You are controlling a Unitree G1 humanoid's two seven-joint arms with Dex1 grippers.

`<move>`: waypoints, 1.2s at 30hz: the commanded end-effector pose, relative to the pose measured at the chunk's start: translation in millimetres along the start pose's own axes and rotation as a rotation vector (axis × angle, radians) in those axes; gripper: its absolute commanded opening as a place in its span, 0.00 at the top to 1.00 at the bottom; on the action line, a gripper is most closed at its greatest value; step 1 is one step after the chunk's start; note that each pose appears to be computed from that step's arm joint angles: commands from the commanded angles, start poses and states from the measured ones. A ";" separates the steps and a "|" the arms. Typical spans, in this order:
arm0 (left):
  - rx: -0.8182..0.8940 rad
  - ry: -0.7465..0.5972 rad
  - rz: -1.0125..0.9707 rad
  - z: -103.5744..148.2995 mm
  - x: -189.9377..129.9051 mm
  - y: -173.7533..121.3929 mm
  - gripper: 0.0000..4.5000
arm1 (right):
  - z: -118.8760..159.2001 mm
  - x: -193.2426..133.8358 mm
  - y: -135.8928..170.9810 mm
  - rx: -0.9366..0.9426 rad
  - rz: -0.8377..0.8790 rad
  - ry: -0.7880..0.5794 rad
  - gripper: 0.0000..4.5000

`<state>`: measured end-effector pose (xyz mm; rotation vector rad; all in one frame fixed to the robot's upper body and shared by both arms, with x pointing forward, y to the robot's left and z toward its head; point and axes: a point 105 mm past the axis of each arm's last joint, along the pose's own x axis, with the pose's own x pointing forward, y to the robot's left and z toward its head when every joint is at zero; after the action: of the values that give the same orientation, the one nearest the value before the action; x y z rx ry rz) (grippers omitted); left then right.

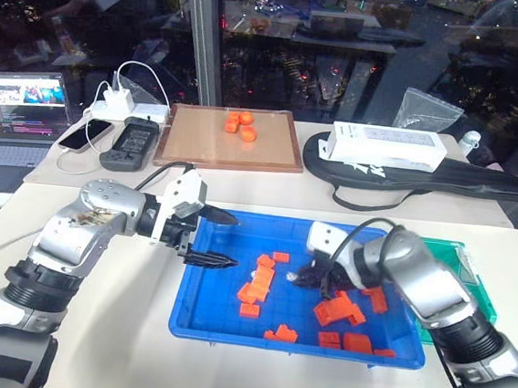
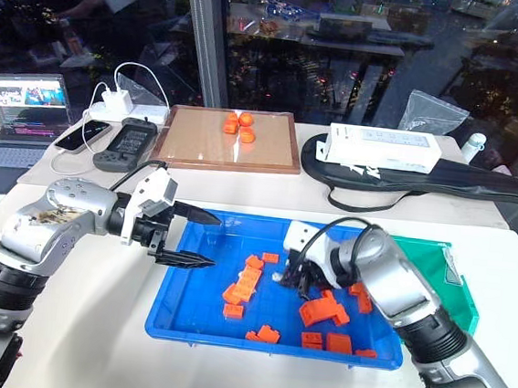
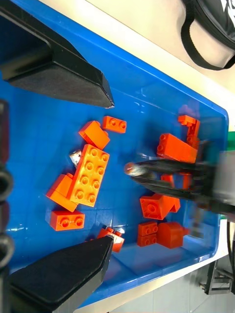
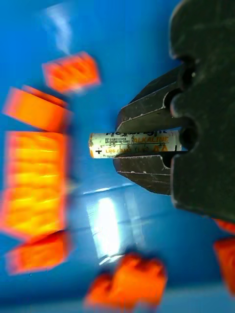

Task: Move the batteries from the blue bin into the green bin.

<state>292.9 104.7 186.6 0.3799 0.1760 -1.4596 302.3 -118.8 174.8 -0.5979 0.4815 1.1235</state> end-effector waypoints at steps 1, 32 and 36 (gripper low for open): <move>0.034 -0.067 -0.008 17.0 -0.9 2.4 0.00 | -11.5 -53.0 -30.9 0.020 -0.218 0.051 0.94; 0.012 -0.115 0.022 25.3 -5.6 6.2 0.00 | -11.1 -64.5 -26.4 0.035 -0.267 0.002 0.01; 0.005 -0.086 0.039 19.4 -10.0 5.2 0.00 | 4.5 -15.2 6.3 -0.033 -0.075 -0.043 0.01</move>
<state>297.1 103.5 202.3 0.2874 0.1170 -1.4531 297.6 -143.0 188.5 -0.5792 0.4267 1.0093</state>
